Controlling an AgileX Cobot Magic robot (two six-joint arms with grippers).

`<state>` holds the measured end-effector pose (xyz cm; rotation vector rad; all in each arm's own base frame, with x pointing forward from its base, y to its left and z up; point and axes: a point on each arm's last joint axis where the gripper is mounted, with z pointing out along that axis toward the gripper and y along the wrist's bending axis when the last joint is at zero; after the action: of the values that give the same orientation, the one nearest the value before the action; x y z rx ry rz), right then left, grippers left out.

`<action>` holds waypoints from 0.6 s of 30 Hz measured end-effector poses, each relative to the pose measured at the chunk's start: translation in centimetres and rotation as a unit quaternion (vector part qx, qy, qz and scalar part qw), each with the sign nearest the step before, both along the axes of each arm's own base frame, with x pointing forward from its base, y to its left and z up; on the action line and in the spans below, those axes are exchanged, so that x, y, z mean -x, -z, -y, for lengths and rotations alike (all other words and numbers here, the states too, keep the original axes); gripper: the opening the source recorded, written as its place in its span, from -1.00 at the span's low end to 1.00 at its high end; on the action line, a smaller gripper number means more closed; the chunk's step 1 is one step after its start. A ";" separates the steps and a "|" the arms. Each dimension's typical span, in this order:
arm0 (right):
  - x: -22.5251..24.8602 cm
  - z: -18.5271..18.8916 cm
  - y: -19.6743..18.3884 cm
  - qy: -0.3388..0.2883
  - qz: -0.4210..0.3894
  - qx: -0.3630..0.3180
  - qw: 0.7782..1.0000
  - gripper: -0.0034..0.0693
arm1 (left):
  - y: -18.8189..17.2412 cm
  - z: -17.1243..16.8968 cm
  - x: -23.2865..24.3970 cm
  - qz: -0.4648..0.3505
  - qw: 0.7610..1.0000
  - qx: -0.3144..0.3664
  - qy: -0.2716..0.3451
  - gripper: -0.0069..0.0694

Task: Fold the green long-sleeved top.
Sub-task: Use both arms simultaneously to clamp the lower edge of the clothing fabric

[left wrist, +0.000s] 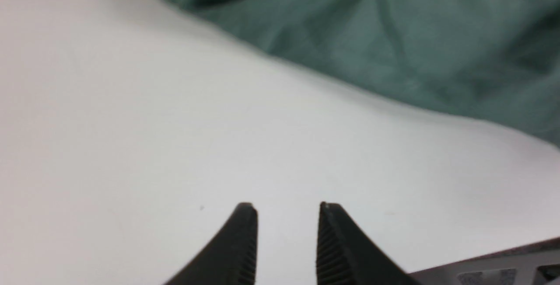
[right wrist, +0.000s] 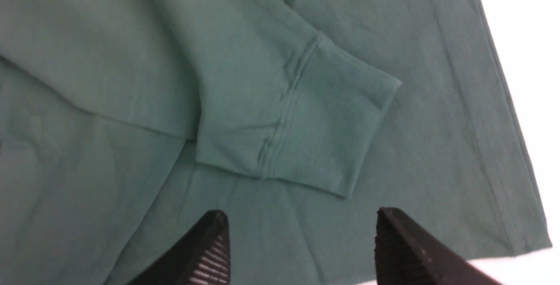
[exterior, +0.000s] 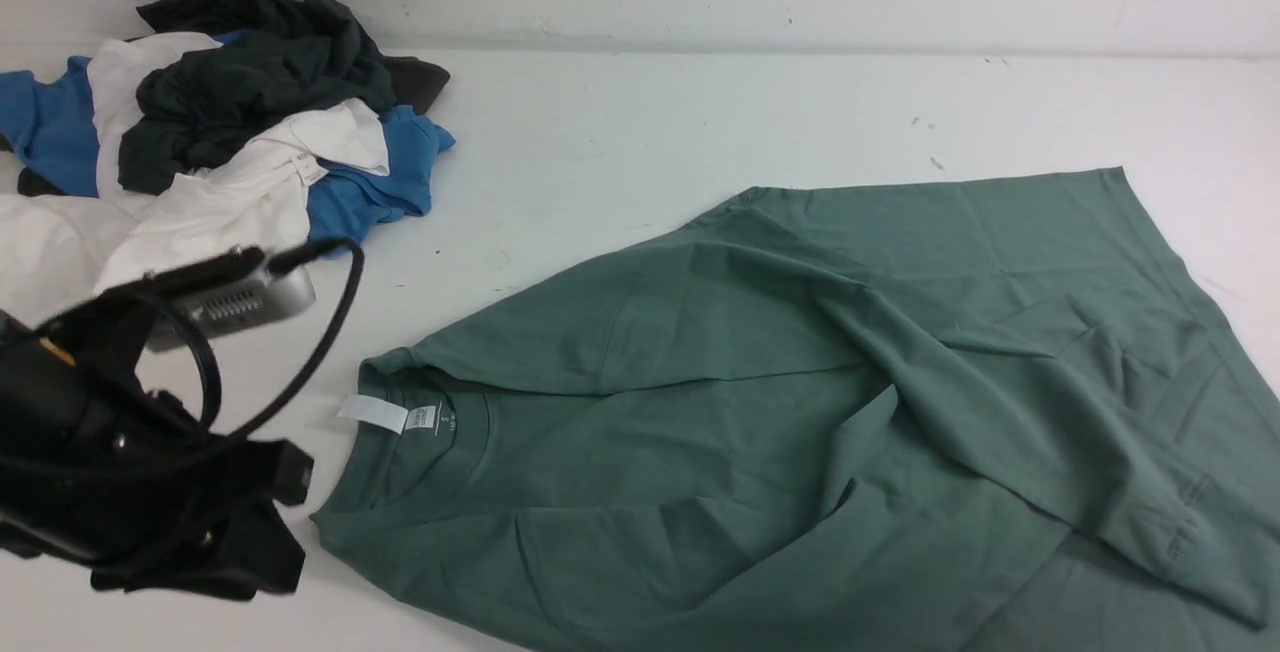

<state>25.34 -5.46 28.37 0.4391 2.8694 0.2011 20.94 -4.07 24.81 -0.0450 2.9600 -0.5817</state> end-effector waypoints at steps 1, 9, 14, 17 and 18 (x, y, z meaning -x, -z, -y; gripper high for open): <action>0.8 -0.2 -0.3 0.000 0.005 0.001 1.000 0.24 | 0.6 0.1 0.1 -0.010 1.000 -0.006 -0.007 -0.24; 4.4 -1.5 -1.4 -0.004 0.046 0.000 0.999 0.24 | 3.5 0.8 -2.3 -0.031 0.999 -0.025 -0.027 0.10; 4.4 -1.5 -1.4 -0.003 0.058 0.002 0.998 0.24 | 5.5 0.7 -5.3 -0.008 0.998 -0.044 -0.045 0.14; 4.3 -1.5 -1.4 -0.004 0.062 0.001 0.998 0.21 | 6.6 0.7 -6.4 -0.005 0.997 -0.045 -0.055 0.14; 4.3 -1.5 -1.4 -0.004 0.064 0.001 0.998 0.20 | 7.0 0.7 -6.6 -0.005 0.997 -0.045 -0.059 0.14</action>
<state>21.04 -3.97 29.76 0.3991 2.7456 0.2186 27.52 -4.77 17.84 -0.2127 2.9639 -0.4341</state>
